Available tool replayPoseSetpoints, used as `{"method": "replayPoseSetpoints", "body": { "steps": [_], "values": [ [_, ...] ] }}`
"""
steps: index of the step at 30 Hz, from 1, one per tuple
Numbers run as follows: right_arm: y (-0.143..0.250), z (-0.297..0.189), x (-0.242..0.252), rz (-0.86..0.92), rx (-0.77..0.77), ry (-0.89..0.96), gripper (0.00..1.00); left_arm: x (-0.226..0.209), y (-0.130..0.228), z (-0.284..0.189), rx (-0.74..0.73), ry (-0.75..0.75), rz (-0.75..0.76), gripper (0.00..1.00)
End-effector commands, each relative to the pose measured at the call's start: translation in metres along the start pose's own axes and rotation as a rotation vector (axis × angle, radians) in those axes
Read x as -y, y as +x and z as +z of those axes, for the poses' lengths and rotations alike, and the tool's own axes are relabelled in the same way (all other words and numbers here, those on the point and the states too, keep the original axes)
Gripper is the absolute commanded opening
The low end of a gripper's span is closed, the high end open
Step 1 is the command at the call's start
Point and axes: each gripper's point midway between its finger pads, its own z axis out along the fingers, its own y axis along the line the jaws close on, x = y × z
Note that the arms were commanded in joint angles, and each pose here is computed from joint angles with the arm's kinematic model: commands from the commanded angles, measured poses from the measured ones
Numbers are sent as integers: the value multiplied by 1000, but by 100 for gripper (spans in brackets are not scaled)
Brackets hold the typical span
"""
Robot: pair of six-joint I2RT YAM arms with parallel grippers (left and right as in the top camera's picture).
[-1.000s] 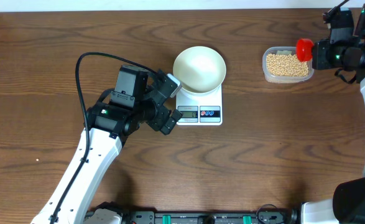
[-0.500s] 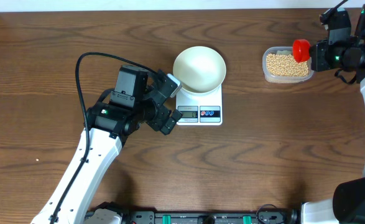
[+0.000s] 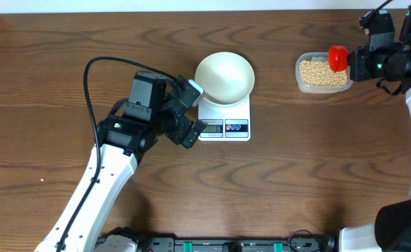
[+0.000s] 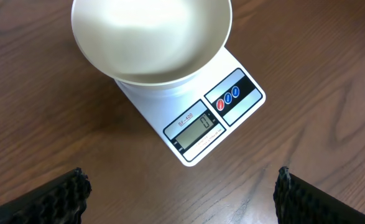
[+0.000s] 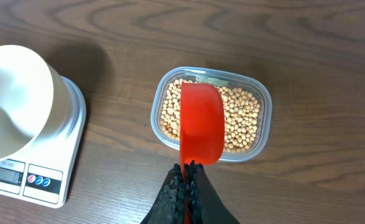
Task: Scoop item into bowl and weigh 50g on scale
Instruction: 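Scoop soybeans with the right gripper and lift the scoop, then dip the red scoop deeper into the soybean tub with the right gripper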
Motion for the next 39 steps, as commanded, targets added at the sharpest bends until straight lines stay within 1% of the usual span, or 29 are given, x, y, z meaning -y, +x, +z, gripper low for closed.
{"method": "replayPoseSetpoints", "body": {
  "steps": [1, 9, 21, 23, 29, 32, 39],
  "values": [
    [-6, -3, 0, -14, 15, -10, 1, -3, -1, -1, 2, -16, 14, 96],
    [-6, -3, 0, -15, 15, -9, 1, 2, 12, -2, -50, 2, -25, 96],
    [-5, -3, 0, -13, 12, -10, 1, 0, 10, 1, -46, 0, -24, 96],
    [-5, -3, 0, -14, 12, -10, 1, -5, 9, 1, -45, -28, -25, 96],
    [-5, -3, 0, -13, 10, -11, 1, -6, 7, 1, -35, -35, -22, 96],
    [-4, -3, 0, -12, 9, -11, 1, -7, 4, 1, -26, -38, -53, 96],
    [-4, -3, 0, -12, 8, -12, 1, -7, 6, 1, -32, -36, -54, 96]
  ]
}}
